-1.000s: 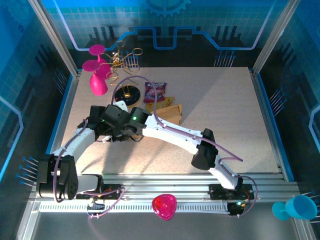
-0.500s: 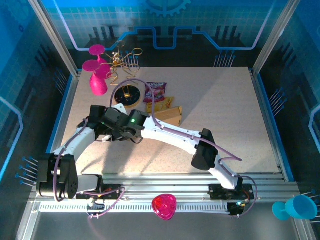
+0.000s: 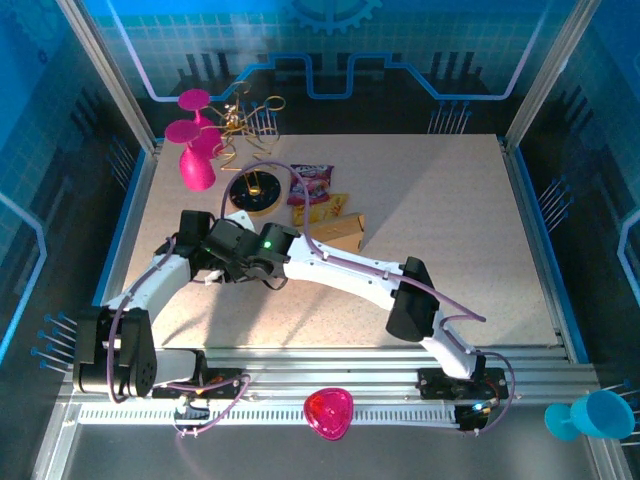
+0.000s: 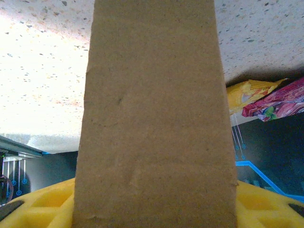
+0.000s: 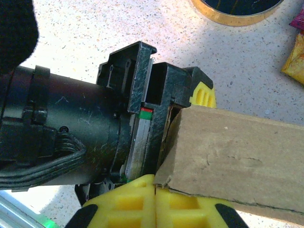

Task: Fold the paper box

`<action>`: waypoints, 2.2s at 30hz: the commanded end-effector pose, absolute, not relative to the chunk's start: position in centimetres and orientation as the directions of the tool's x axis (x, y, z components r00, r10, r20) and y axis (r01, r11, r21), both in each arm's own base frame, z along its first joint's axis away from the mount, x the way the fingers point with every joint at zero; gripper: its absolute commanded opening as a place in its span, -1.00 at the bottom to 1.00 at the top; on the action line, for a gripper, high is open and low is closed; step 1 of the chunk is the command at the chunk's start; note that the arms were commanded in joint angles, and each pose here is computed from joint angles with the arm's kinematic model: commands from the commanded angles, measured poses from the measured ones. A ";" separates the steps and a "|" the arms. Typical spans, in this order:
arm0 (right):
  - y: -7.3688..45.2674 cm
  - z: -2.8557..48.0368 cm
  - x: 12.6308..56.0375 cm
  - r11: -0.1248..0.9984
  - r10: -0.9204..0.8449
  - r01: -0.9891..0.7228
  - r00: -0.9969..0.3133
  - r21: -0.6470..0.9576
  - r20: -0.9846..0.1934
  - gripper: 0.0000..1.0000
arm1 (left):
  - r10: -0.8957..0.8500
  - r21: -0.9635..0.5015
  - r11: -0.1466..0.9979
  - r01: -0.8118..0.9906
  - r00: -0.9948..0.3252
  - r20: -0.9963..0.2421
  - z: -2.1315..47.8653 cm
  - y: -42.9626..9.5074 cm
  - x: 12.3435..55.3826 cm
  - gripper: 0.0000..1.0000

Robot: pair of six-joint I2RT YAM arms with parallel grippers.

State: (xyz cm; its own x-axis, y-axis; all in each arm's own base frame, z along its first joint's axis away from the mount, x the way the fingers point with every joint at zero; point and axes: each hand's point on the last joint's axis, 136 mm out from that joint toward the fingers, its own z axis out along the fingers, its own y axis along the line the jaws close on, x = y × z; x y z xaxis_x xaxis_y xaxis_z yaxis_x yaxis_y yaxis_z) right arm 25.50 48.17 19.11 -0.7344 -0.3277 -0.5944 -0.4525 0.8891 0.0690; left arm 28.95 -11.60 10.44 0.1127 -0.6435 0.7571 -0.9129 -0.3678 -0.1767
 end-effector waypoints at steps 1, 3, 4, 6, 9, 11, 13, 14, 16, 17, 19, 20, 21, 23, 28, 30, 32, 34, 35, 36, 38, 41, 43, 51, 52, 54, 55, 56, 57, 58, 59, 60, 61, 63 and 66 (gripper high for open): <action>46.6 19.2 26.2 0.904 -0.309 -0.421 -0.758 0.070 -0.574 -0.80 | -0.682 -0.067 -0.457 -0.887 0.302 0.666 6.9 -9.9 27.7 -0.84; 46.4 19.9 26.2 0.905 -0.294 -0.415 -0.762 0.087 -0.577 -0.80 | -0.683 -0.066 -0.457 -0.887 0.303 0.665 6.9 -9.9 27.7 -0.85; 46.2 20.2 26.3 0.908 -0.284 -0.409 -0.764 0.095 -0.579 -0.80 | -0.684 -0.064 -0.457 -0.887 0.304 0.663 6.8 -9.8 27.6 -0.85; 46.1 20.9 26.5 0.907 -0.270 -0.406 -0.765 0.113 -0.584 -0.81 | -0.684 -0.065 -0.455 -0.888 0.302 0.663 6.8 -9.9 27.6 -0.85; 46.1 21.2 26.9 0.906 -0.264 -0.405 -0.767 0.122 -0.585 -0.89 | -0.685 -0.063 -0.455 -0.888 0.304 0.663 6.8 -9.9 27.5 -0.84; 46.2 20.9 27.1 0.904 -0.266 -0.406 -0.775 0.130 -0.574 -0.91 | -0.685 -0.065 -0.454 -0.889 0.301 0.664 6.9 -9.9 27.6 -0.84; 46.3 20.7 27.0 0.903 -0.268 -0.407 -0.782 0.136 -0.562 -0.92 | -0.684 -0.066 -0.453 -0.889 0.299 0.666 7.0 -9.9 27.6 -0.83; 46.3 20.7 26.9 0.902 -0.270 -0.409 -0.783 0.137 -0.561 -0.92 | -0.683 -0.065 -0.454 -0.889 0.300 0.666 7.0 -9.9 27.6 -0.83; 46.4 20.7 26.9 0.902 -0.268 -0.408 -0.786 0.142 -0.558 -0.91 | -0.682 -0.066 -0.456 -0.888 0.301 0.667 7.0 -9.9 27.6 -0.83; 46.3 20.8 26.9 0.903 -0.263 -0.404 -0.786 0.144 -0.559 -0.89 | -0.680 -0.063 -0.457 -0.887 0.304 0.667 7.0 -9.9 27.5 -0.82; 46.3 21.7 26.7 0.901 -0.246 -0.401 -0.788 0.168 -0.564 -0.76 | -0.680 -0.064 -0.460 -0.886 0.305 0.666 7.0 -9.9 27.5 -0.82; 46.2 22.3 26.6 0.898 -0.233 -0.399 -0.790 0.187 -0.567 -0.66 | -0.680 -0.063 -0.461 -0.885 0.307 0.666 7.0 -9.9 27.5 -0.82; 46.3 23.0 26.4 0.894 -0.221 -0.398 -0.793 0.207 -0.568 -0.57 | -0.680 -0.063 -0.460 -0.886 0.306 0.666 7.0 -9.9 27.5 -0.83; 45.8 24.7 26.2 0.891 -0.179 -0.376 -0.807 0.255 -0.563 -0.41 | -0.681 -0.063 -0.462 -0.885 0.308 0.665 7.0 -9.8 27.5 -0.83; 43.3 27.0 25.6 0.890 -0.036 -0.241 -0.884 0.388 -0.466 -0.20 | -0.680 -0.064 -0.465 -0.883 0.310 0.664 7.0 -9.8 27.7 -0.84; 42.3 27.5 25.7 0.873 0.042 -0.169 -0.909 0.457 -0.416 -0.17 | -0.680 -0.064 -0.466 -0.883 0.311 0.664 7.0 -9.8 27.7 -0.84; 41.5 28.2 25.9 0.842 0.127 -0.101 -0.917 0.530 -0.378 -0.21 | -0.681 -0.065 -0.464 -0.883 0.309 0.664 6.9 -9.8 27.7 -0.84; 41.5 29.0 26.6 0.796 0.191 -0.075 -0.911 0.600 -0.367 -0.37 | -0.681 -0.065 -0.465 -0.883 0.310 0.663 6.9 -9.8 27.7 -0.84; 41.7 29.5 27.1 0.777 0.209 -0.078 -0.904 0.625 -0.372 -0.44 | -0.681 -0.063 -0.465 -0.883 0.311 0.663 6.9 -9.8 27.7 -0.84; 41.7 29.4 27.6 0.775 0.217 -0.077 -0.900 0.627 -0.379 -0.49 | -0.681 -0.064 -0.465 -0.883 0.310 0.663 6.9 -9.8 27.7 -0.84; 41.6 29.0 28.6 0.784 0.219 -0.072 -0.897 0.616 -0.383 -0.54 | -0.681 -0.061 -0.467 -0.882 0.314 0.661 6.8 -9.8 27.6 -0.84; 40.8 28.2 30.4 0.807 0.211 -0.078 -0.888 0.586 -0.409 -0.59 | -0.680 -0.062 -0.469 -0.881 0.315 0.662 6.9 -9.8 27.6 -0.84; 39.2 27.7 31.4 0.828 0.221 -0.061 -0.878 0.557 -0.425 -0.60 | -0.679 -0.063 -0.470 -0.881 0.315 0.663 6.9 -9.8 27.6 -0.84; 32.7 24.9 34.1 0.857 0.292 0.049 -0.866 0.513 -0.405 -0.57 | -0.679 -0.063 -0.471 -0.880 0.317 0.662 6.9 -9.7 27.7 -0.85; 31.8 24.5 34.5 0.855 0.307 0.067 -0.864 0.514 -0.398 -0.57 | -0.680 -0.064 -0.471 -0.880 0.316 0.662 6.9 -9.7 27.7 -0.85; 30.3 23.9 35.0 0.849 0.334 0.094 -0.858 0.519 -0.391 -0.56 | -0.679 -0.065 -0.473 -0.879 0.316 0.663 7.0 -9.7 27.8 -0.85; 29.7 23.4 35.2 0.848 0.344 0.110 -0.858 0.518 -0.382 -0.56 | -0.679 -0.066 -0.473 -0.879 0.316 0.663 7.0 -9.7 27.8 -0.85; 29.2 22.9 35.4 0.845 0.351 0.121 -0.861 0.521 -0.369 -0.57 | -0.678 -0.064 -0.475 -0.878 0.319 0.662 7.0 -9.7 27.8 -0.85; 28.9 22.4 35.5 0.844 0.354 0.133 -0.866 0.520 -0.354 -0.57 | -0.678 -0.066 -0.474 -0.878 0.317 0.663 7.0 -9.7 27.8 -0.85; 28.7 22.0 35.4 0.841 0.357 0.142 -0.871 0.523 -0.337 -0.58 | -0.678 -0.065 -0.475 -0.878 0.318 0.663 7.0 -9.7 27.8 -0.85; 28.6 21.7 35.2 0.838 0.358 0.148 -0.875 0.525 -0.325 -0.60 | -0.677 -0.065 -0.476 -0.877 0.319 0.663 7.0 -9.7 27.8 -0.85; 28.6 21.5 35.0 0.835 0.360 0.151 -0.878 0.528 -0.317 -0.60 | -0.676 -0.064 -0.478 -0.876 0.320 0.664 7.1 -9.7 27.8 -0.85; 28.5 21.5 34.7 0.831 0.364 0.154 -0.877 0.534 -0.314 -0.61 | -0.675 -0.066 -0.480 -0.875 0.320 0.664 7.1 -9.7 27.9 -0.85; 28.2 21.5 34.2 0.823 0.378 0.157 -0.869 0.546 -0.320 -0.61 | -0.675 -0.068 -0.484 -0.872 0.322 0.664 7.2 -9.6 28.0 -0.86; 27.2 22.3 34.1 0.807 0.410 0.160 -0.844 0.569 -0.345 -0.60 | -0.675 -0.068 -0.484 -0.872 0.323 0.664 7.2 -9.6 28.0 -0.86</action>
